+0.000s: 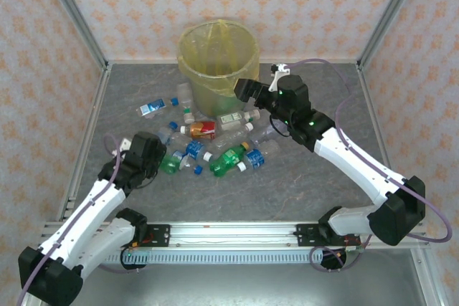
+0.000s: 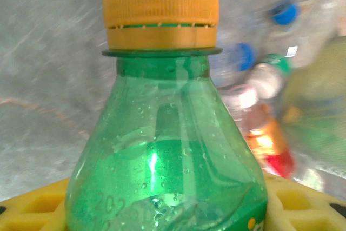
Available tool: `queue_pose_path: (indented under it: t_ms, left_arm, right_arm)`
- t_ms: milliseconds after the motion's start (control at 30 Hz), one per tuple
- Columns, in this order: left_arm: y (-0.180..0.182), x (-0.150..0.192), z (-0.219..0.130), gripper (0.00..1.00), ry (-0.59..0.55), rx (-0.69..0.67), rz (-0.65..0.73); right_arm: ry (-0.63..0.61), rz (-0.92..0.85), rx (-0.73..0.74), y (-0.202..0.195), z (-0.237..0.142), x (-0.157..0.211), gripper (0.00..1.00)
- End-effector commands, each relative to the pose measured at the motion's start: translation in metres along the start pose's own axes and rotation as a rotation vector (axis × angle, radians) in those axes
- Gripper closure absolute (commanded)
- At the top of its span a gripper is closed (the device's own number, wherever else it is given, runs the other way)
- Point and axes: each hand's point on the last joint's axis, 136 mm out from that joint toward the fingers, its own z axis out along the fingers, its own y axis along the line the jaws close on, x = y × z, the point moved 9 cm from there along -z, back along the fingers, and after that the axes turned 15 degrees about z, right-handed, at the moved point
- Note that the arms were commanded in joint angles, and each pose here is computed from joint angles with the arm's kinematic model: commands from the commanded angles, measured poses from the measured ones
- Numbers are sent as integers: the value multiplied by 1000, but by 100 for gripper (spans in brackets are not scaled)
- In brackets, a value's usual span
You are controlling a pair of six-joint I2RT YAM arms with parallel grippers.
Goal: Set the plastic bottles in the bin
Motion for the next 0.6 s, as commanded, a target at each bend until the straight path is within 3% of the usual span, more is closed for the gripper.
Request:
queue_pose_path:
  t_ms: [0,300,567]
  left_arm:
    - [-30,-32,-21,43,-136,10,108]
    - [-136,-97,-49,44,-331,119,300]
    - [-221,-135,-64,44,-450,243,401]
  right_arm:
    - [-41,-19,-35,15,-15,-10,0]
    - [-70,-23,-16,16,-25,-12,0]
    - [-97,-23,12,14,-38,-15,0]
